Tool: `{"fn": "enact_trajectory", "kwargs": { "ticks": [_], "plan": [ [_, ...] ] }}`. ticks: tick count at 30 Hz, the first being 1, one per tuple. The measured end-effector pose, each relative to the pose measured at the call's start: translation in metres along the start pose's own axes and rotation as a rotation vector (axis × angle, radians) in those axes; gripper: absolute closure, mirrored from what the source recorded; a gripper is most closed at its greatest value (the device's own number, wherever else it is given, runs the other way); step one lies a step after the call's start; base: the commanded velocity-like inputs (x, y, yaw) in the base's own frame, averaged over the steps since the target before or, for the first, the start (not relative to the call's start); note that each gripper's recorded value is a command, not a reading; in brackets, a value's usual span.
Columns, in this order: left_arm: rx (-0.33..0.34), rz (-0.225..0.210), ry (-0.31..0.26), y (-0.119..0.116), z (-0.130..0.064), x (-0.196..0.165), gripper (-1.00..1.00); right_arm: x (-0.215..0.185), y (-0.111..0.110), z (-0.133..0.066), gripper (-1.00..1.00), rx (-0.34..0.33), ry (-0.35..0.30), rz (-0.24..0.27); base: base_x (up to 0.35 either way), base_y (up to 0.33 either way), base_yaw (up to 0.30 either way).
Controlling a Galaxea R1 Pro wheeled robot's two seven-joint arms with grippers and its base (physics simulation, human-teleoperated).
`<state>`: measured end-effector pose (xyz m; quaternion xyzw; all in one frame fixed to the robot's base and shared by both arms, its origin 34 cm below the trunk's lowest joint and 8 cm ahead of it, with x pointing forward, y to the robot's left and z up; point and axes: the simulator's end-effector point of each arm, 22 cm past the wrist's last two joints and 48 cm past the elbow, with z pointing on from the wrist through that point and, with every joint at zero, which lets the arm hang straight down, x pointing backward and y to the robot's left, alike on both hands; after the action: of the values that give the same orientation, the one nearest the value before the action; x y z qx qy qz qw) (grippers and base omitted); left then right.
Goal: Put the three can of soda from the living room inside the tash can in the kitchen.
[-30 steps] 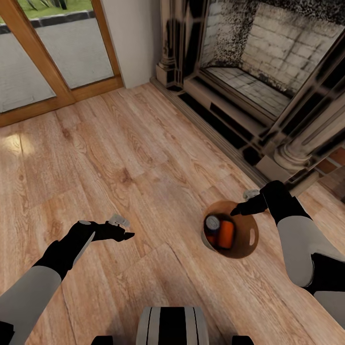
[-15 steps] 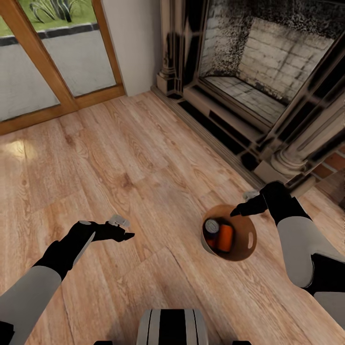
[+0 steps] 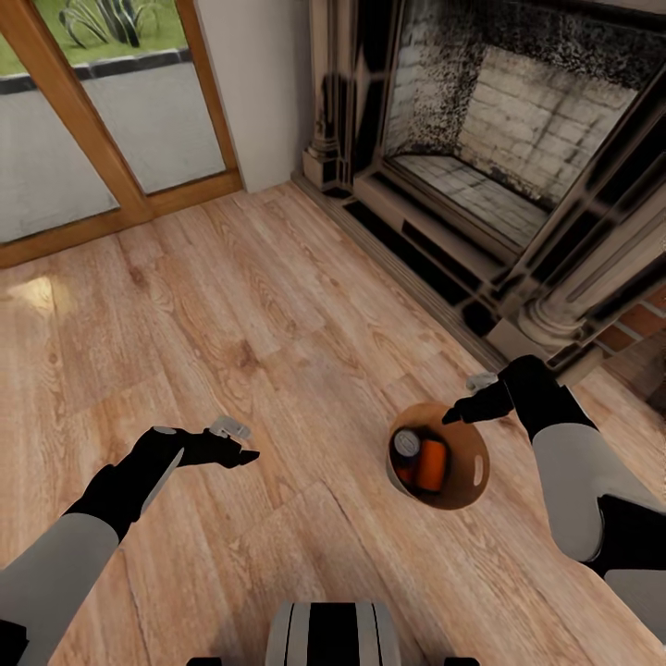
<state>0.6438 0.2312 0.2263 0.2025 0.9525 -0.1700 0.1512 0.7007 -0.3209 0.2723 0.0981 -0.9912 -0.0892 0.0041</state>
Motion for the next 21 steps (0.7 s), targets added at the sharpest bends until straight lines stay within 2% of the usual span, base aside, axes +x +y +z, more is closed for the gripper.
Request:
{"fn": "enact_trajectory", "kwargs": {
  "ticks": [21],
  "plan": [
    [0.0, -0.004, 0.01, -0.007, -0.038, -0.022, -1.0, 0.003, 0.01, -0.036, -1.0, -0.008, 0.022, 0.006, 0.0, 0.0, 0.0]
  ]
}}
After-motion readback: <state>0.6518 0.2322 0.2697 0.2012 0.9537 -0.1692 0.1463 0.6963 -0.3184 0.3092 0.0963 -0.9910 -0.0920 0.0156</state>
